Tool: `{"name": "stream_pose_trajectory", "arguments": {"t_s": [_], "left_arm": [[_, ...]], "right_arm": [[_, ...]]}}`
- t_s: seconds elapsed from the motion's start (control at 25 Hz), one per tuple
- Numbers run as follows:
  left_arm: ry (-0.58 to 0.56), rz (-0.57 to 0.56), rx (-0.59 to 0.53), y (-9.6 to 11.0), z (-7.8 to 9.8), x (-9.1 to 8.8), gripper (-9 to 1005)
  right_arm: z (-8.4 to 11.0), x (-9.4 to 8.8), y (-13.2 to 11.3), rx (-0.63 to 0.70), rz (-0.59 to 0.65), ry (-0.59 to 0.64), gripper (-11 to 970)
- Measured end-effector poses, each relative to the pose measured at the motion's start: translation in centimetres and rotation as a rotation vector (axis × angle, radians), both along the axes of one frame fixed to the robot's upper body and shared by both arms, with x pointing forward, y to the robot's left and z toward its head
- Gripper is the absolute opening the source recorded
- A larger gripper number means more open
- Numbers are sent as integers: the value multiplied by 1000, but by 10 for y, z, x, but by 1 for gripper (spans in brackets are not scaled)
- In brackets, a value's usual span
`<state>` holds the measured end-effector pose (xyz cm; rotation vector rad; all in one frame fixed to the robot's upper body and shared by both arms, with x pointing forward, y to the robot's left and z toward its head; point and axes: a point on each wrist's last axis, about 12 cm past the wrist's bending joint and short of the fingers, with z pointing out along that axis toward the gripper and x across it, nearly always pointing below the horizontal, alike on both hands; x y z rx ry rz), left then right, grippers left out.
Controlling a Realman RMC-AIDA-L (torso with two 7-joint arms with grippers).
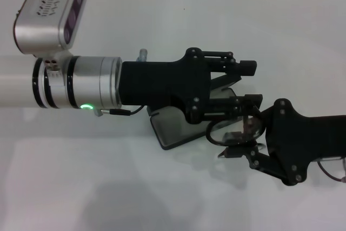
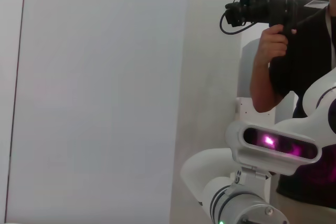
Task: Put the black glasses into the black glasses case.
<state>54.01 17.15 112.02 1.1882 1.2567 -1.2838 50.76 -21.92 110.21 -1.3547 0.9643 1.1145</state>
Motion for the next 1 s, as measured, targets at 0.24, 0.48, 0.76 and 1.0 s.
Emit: {"name": "stream_pose_trajectory", "arguments": {"t_s": [0.24,0.48,0.76,1.0], "left_arm": [[-27,35,6,3,-2,3,577],[-29,312,12,32,-10,21,577],[-14,473,-10,59,-15,24,577],[-4,506,-16,66,-18,21,577]], "right_arm": [[-1,0,-4,-24,-10,-10,100],[-12,8,-13,-152,-149,-73,101],[-8,17,1,-366,-274,-216,104],[-8,19,37,-523,-338,-386,107]]}}
